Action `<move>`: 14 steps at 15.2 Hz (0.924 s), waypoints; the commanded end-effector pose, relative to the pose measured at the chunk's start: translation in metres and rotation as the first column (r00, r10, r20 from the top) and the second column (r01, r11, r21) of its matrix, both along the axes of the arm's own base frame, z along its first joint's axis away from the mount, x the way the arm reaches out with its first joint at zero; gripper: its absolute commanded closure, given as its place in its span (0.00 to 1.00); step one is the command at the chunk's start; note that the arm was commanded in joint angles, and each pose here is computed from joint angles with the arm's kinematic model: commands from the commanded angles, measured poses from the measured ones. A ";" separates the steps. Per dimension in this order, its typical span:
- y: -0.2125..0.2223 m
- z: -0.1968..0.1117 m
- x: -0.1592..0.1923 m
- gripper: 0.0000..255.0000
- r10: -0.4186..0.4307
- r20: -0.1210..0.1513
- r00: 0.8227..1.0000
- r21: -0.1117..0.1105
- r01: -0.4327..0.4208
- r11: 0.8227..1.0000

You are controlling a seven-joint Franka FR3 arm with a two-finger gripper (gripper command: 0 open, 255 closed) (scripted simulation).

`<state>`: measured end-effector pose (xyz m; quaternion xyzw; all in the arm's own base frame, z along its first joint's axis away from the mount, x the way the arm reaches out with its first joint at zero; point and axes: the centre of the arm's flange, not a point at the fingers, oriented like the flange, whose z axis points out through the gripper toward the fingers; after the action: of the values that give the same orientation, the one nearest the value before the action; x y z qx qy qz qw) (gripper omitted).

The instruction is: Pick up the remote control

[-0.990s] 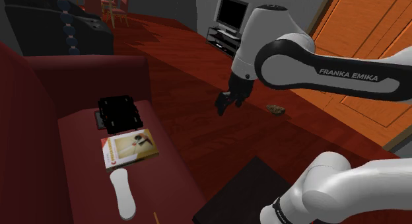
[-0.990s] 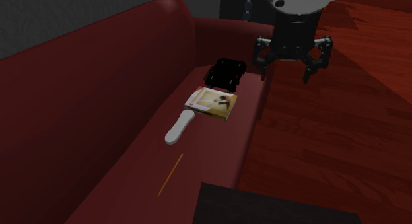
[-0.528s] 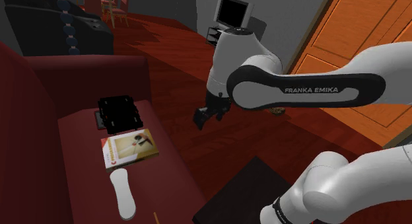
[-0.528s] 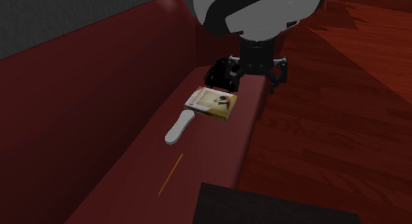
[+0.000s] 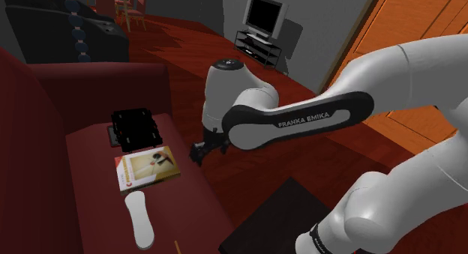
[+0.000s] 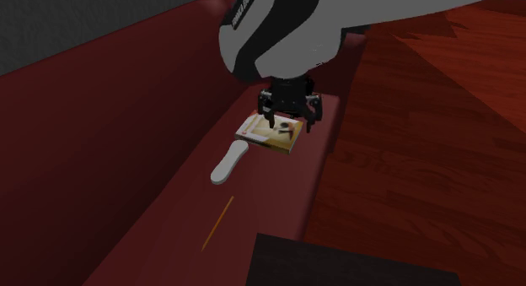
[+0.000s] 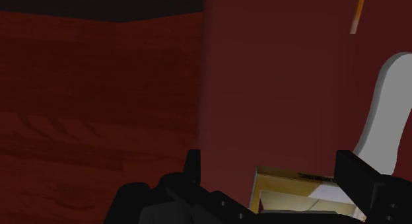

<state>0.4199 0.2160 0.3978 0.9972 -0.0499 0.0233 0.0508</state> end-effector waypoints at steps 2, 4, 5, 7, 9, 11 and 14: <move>0.025 -0.028 0.010 0.00 -0.002 -0.007 1.000 0.006 0.002 1.000; 0.042 -0.046 0.018 0.00 -0.003 -0.012 1.000 0.010 0.004 1.000; 0.051 -0.055 0.021 0.00 -0.004 -0.014 1.000 0.011 0.004 1.000; 0.068 -0.074 0.029 0.00 -0.005 -0.019 1.000 0.014 0.006 1.000; 0.085 -0.092 0.037 0.00 -0.006 -0.024 1.000 0.018 0.007 1.000; 0.103 -0.110 0.044 0.00 -0.008 -0.029 1.000 0.021 0.008 1.000; 0.129 -0.137 0.056 0.00 -0.009 -0.036 0.999 0.026 0.010 1.000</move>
<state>0.4706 0.3357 0.2707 0.9978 -0.0534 0.0056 0.0391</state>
